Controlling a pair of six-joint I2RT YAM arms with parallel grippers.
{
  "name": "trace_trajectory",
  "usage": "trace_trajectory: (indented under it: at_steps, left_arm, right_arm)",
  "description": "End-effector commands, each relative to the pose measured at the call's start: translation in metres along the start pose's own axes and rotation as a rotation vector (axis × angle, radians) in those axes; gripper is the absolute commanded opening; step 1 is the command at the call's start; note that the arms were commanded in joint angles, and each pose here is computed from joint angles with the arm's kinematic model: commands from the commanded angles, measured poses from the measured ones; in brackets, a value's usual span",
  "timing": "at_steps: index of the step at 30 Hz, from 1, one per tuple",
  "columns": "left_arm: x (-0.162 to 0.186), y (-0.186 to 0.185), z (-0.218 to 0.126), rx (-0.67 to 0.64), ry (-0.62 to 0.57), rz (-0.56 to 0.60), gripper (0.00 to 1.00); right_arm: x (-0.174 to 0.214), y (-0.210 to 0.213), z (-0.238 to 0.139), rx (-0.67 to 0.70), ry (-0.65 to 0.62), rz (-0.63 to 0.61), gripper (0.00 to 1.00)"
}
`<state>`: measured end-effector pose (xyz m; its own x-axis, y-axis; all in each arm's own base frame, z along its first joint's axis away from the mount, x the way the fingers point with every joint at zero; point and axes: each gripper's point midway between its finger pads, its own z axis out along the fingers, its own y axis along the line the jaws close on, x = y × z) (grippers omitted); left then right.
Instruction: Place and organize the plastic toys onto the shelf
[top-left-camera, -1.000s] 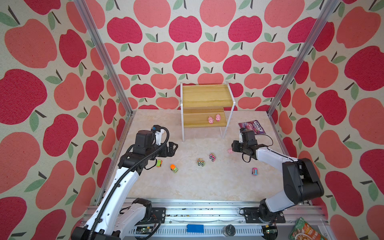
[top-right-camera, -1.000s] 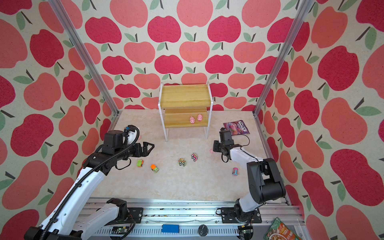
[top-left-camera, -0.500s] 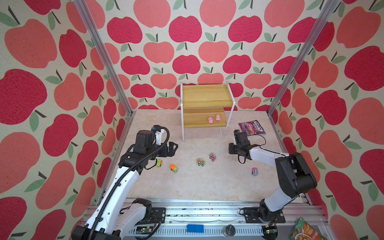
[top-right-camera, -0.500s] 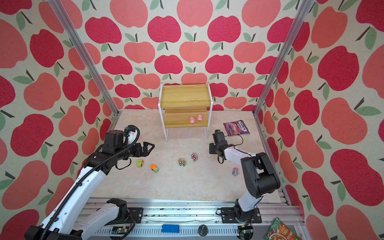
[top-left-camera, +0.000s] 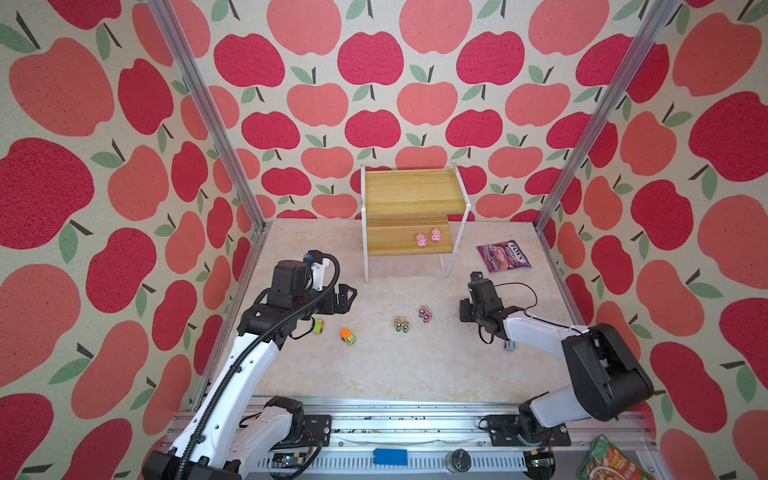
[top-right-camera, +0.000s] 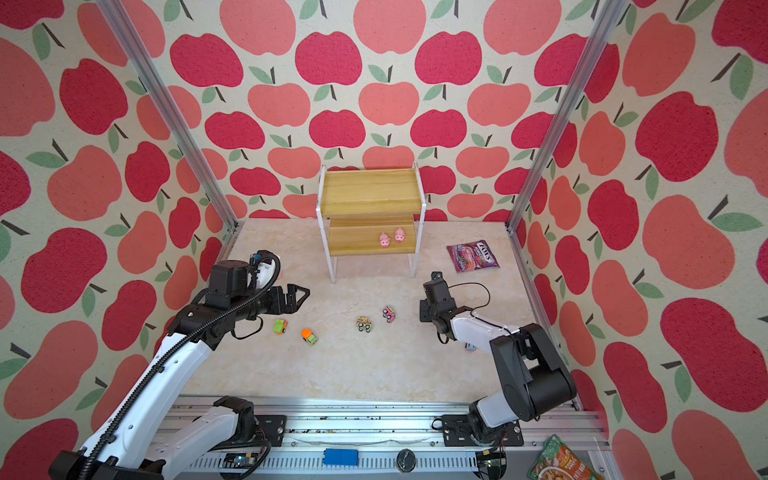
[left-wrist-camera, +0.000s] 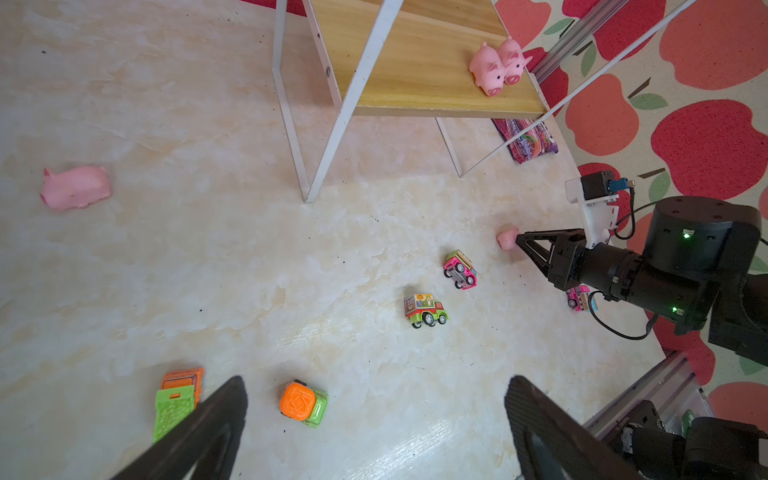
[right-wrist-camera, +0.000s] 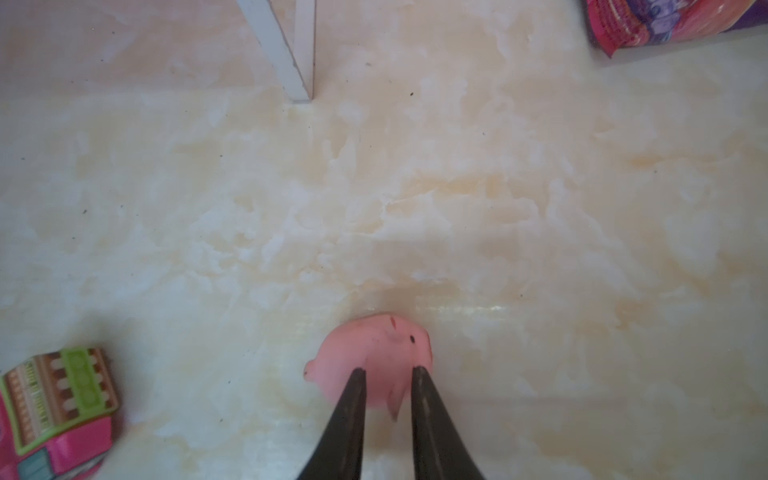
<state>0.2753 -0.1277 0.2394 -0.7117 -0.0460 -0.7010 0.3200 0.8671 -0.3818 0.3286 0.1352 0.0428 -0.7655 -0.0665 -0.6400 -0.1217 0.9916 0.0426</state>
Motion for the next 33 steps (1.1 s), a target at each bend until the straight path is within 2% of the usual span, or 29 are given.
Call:
trace_trajectory:
  at_steps: [1, 12, 15, 19, 22, 27, 30, 33]
  left_arm:
    - [0.006, 0.000, 0.001, 0.000, 0.013, 0.009, 0.99]
    - [0.006, 0.000, 0.001, -0.002, 0.013, 0.012, 0.99]
    - [0.006, -0.001, 0.001, 0.000, 0.014, 0.013, 0.99]
    - [0.006, -0.002, 0.002, 0.005, 0.017, 0.015, 0.99]
    - [0.006, -0.002, 0.002, 0.004, 0.015, 0.015, 0.99]
    - [0.006, -0.001, 0.002, 0.002, 0.015, 0.016, 0.99]
    - [0.007, -0.001, 0.002, -0.001, 0.015, 0.018, 0.99]
    - [0.006, -0.001, 0.001, -0.001, 0.014, 0.021, 0.99]
  right_arm:
    - [0.015, -0.002, -0.007, 0.008, 0.031, 0.012, 0.23]
    - [0.014, 0.010, -0.024, -0.039, 0.038, 0.025, 0.27]
    - [0.012, 0.007, -0.026, -0.012, 0.042, -0.022, 0.33]
    - [-0.002, 0.005, -0.030, 0.018, 0.044, -0.100, 0.52]
    - [-0.008, 0.007, -0.027, 0.036, 0.085, -0.165, 0.63]
    - [-0.008, 0.014, -0.010, 0.036, 0.181, -0.246, 0.70]
    - [-0.008, 0.014, 0.001, 0.051, 0.206, -0.294, 0.71]
    - [-0.009, 0.014, 0.007, 0.046, 0.231, -0.291, 0.72]
